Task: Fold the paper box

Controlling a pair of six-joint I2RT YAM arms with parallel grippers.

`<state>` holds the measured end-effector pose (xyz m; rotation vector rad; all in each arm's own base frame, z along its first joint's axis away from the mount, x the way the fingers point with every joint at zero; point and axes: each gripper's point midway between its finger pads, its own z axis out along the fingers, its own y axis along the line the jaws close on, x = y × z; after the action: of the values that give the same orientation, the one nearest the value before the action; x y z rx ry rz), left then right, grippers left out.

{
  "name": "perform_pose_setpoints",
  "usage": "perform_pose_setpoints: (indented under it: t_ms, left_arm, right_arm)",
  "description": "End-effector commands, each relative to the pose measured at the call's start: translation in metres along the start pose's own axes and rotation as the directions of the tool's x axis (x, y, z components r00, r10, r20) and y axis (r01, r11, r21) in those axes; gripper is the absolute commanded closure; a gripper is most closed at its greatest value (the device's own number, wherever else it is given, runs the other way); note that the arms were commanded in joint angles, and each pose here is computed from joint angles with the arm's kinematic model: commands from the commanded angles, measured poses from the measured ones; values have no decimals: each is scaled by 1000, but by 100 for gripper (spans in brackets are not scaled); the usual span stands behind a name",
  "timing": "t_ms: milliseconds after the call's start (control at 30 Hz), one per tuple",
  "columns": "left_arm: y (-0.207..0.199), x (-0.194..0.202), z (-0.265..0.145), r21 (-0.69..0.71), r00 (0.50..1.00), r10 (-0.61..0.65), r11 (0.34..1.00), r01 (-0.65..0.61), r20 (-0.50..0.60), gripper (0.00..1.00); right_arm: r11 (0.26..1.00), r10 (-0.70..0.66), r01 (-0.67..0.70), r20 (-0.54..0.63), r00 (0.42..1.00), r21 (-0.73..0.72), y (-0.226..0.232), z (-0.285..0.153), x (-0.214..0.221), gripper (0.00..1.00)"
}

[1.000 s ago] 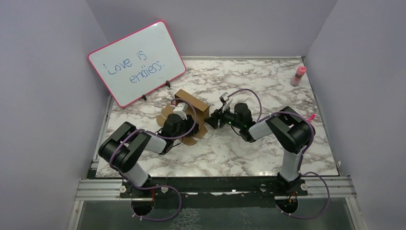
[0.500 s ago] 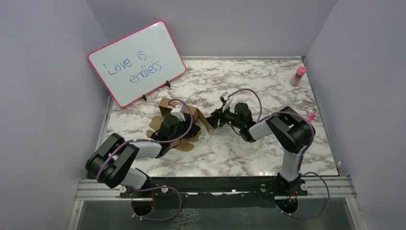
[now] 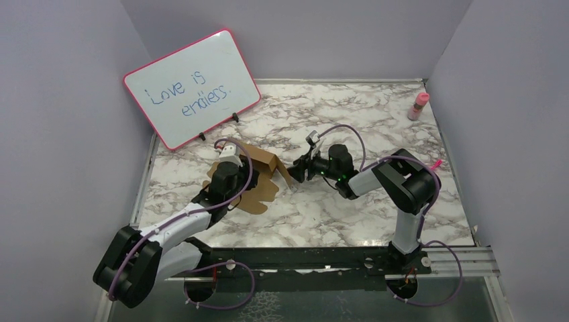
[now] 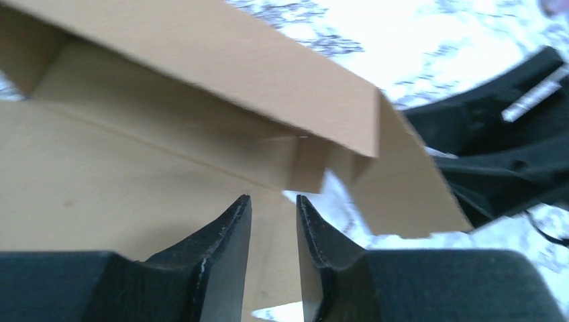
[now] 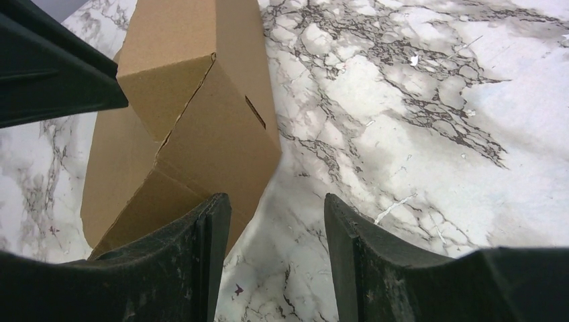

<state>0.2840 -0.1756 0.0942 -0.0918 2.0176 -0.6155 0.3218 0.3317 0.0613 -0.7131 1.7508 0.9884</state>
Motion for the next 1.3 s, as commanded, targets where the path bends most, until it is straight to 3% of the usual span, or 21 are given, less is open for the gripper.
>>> perform_pose_setpoints:
  t_ms: [0, 167, 667, 1267]
  left_arm:
    - [61, 20, -10, -264, 999, -21, 965, 9, -41, 69]
    - [76, 41, -4, -309, 991, -83, 950, 47, -105, 69]
    - [47, 68, 3, -170, 961, -157, 978, 119, -229, 70]
    - [19, 82, 7, -78, 941, -129, 991, 110, -312, 70]
  right_arm:
    - [998, -33, 34, 13, 999, -44, 5, 5, -3, 41]
    - [998, -35, 35, 7, 999, -56, 7, 4, -1, 41]
    - [995, -38, 39, 11, 999, -96, 17, 14, -5, 35]
    - [999, -20, 22, 54, 998, -32, 7, 26, -8, 24]
